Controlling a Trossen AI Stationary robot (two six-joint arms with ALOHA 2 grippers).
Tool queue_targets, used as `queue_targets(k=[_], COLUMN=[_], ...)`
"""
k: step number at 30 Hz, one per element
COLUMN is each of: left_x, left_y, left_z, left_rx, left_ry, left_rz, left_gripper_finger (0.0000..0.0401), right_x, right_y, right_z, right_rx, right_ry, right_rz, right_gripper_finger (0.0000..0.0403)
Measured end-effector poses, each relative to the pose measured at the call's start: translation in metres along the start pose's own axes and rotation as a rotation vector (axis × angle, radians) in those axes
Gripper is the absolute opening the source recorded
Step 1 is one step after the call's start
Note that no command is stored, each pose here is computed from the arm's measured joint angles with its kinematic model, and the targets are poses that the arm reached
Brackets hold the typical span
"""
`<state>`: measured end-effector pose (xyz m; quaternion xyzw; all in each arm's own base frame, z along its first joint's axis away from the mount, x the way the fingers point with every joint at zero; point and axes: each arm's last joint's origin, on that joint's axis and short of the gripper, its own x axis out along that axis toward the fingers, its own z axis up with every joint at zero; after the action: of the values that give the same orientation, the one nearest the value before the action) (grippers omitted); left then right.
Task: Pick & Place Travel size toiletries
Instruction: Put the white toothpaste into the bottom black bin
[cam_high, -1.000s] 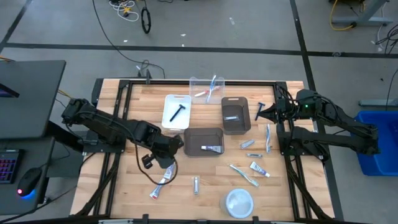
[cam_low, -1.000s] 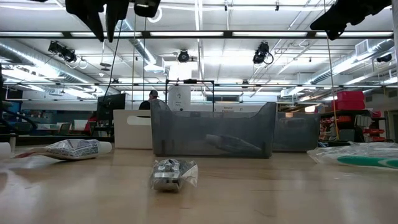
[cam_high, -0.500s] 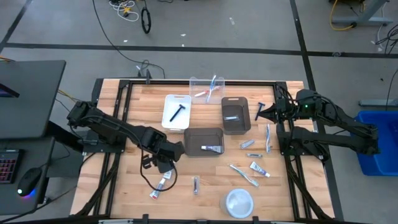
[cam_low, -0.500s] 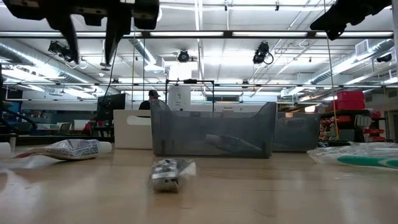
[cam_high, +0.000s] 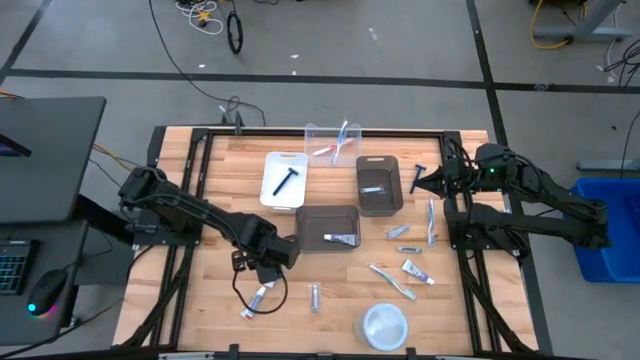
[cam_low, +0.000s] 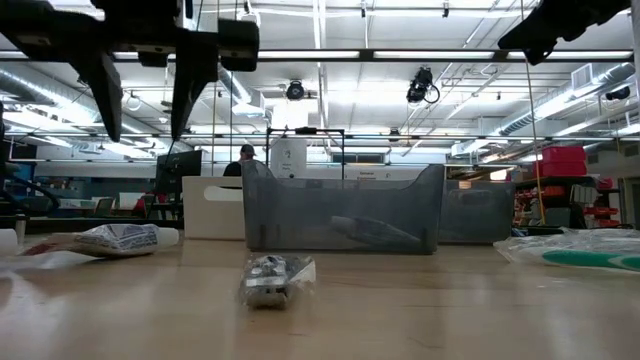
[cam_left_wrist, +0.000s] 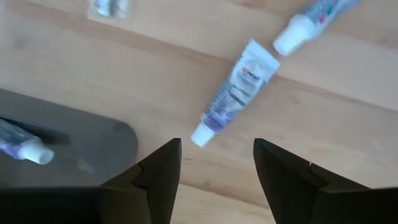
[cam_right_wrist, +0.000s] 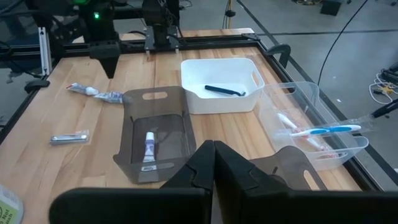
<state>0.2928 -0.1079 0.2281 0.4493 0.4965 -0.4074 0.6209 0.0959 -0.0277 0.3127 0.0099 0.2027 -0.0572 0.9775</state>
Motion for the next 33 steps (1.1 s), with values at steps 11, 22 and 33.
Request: queue_targets(k=[11,22,33], left_x=[0.011,0.011,0.042], left_y=[0.003,0.005,-0.013], left_z=[0.005,0.01,0.006], left_rx=[0.042,0.105,0.134], left_ry=[-0.001,-0.068,-0.065], left_rz=[0.0,0.006,-0.004], left_gripper_finger=[0.0208,0.0208,0.0208], right_x=[0.003,0.003,0.003], right_y=[-0.001,-0.001,-0.001], right_z=[0.0,0.0,0.0], right_rx=[0.003,0.003,0.003], right_ry=[0.014,0.015,0.014], right_rz=[0.001,0.001,0.001], right_gripper_finger=[0.0014,0.0014,0.0014])
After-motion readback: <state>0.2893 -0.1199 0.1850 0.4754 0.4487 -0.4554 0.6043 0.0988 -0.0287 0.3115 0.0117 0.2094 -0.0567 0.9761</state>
